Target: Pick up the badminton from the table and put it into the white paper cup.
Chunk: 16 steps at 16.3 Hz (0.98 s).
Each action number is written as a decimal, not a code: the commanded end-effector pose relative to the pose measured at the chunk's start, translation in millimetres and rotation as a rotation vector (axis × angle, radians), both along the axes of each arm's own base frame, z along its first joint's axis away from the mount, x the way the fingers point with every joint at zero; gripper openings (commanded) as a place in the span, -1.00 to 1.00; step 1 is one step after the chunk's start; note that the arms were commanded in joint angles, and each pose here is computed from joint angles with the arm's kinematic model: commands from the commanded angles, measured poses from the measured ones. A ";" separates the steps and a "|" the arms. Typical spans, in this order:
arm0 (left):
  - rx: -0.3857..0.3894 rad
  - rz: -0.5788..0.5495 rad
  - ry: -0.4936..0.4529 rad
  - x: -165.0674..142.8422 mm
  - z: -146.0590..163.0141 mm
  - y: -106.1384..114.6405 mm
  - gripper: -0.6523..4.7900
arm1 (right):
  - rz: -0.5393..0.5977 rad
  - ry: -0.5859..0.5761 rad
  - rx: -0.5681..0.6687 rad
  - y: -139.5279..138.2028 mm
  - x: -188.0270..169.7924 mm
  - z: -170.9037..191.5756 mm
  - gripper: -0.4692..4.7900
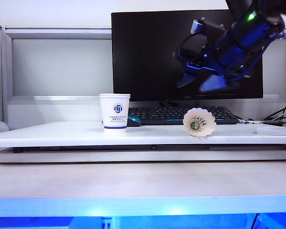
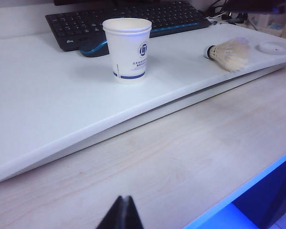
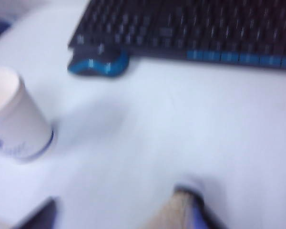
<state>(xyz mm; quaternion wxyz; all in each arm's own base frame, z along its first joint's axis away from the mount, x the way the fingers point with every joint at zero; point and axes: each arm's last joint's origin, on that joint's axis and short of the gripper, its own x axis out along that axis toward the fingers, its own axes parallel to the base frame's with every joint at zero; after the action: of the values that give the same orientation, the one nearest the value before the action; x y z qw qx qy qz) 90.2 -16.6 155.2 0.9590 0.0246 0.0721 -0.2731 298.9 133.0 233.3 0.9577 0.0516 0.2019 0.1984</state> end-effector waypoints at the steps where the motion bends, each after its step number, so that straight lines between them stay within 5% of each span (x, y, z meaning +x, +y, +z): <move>1: -0.003 -0.018 0.020 -0.9 -0.6 -0.4 -0.78 | 0.003 0.060 -0.026 -4.9 -11.9 6.1 0.46; 5: -0.003 -0.018 0.020 -0.9 -0.6 -0.4 -0.78 | 0.003 0.052 -0.012 -11.7 -27.4 17.6 0.46; 8: -0.002 -0.017 0.020 -0.9 -0.5 -0.4 -0.78 | 0.005 0.128 0.012 -15.2 -37.0 -7.8 0.46; 15: -0.001 -0.011 0.019 -0.8 -0.6 -0.2 -0.78 | -0.028 0.110 0.001 -6.5 -14.6 -45.3 0.43; 16: -0.001 -0.011 0.019 -0.8 -0.6 -0.2 -0.78 | -0.032 0.091 0.009 -4.6 -7.9 -53.4 -0.37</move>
<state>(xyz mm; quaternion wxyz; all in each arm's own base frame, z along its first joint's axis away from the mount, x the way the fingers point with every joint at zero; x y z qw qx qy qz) 90.2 -16.6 155.3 0.9591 0.0249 0.0717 -0.2727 287.7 127.2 176.8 0.9458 0.0637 0.2627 0.1802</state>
